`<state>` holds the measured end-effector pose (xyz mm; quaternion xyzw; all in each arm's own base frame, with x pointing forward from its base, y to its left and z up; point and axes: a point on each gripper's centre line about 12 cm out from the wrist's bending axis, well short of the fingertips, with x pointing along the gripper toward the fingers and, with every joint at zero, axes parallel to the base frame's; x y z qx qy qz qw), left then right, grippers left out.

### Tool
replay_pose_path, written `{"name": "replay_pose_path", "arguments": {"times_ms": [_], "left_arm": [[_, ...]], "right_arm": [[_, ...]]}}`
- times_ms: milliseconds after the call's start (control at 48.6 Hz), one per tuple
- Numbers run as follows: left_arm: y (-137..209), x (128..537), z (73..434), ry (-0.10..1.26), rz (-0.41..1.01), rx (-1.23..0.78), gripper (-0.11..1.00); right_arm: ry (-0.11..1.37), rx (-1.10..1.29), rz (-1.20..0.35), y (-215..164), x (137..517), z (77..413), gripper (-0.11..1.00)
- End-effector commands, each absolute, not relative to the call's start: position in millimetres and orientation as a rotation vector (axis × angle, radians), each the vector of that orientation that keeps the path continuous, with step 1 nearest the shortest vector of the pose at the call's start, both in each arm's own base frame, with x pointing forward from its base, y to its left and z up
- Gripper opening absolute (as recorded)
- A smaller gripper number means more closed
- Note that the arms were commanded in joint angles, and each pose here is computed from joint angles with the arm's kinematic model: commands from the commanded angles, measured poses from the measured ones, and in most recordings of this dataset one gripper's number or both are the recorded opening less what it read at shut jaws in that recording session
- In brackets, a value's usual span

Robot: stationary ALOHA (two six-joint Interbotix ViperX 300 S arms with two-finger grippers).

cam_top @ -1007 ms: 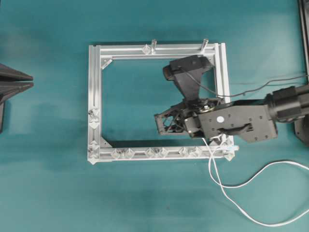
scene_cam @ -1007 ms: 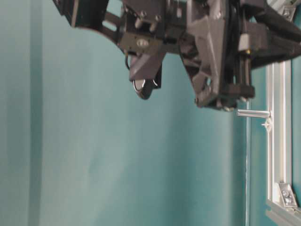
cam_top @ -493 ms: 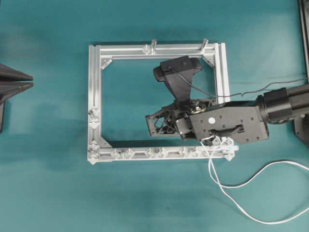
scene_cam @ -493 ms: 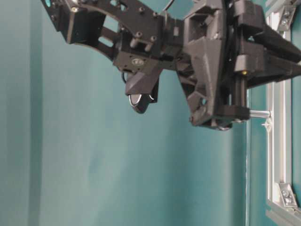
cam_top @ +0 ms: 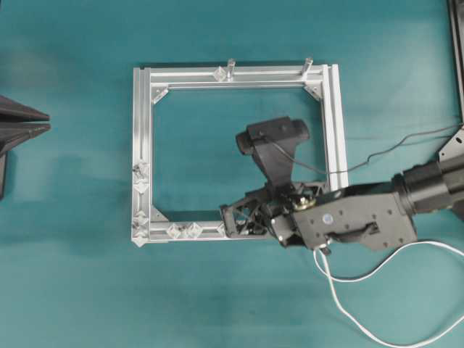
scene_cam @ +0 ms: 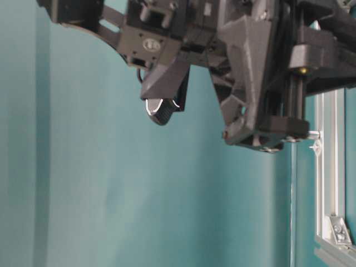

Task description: Move the cable alternately left and right between 8 closely spaced pins so it hooks onto each one.

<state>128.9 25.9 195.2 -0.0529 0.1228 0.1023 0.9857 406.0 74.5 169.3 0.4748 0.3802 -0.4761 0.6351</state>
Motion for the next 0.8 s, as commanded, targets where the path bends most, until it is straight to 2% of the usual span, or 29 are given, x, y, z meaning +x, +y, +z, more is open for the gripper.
{"name": "replay_pose_path", "arguments": {"times_ms": [0, 781], "left_arm": [[26, 130, 200, 0.233, 0.206, -0.109, 0.24], [26, 130, 199, 0.237, 0.206, -0.11, 0.24]], "right_arm": [[0.849, 1.111, -1.05, 84, 409, 183, 0.13], [0.856, 1.132, -1.062, 112, 409, 185, 0.13]]}}
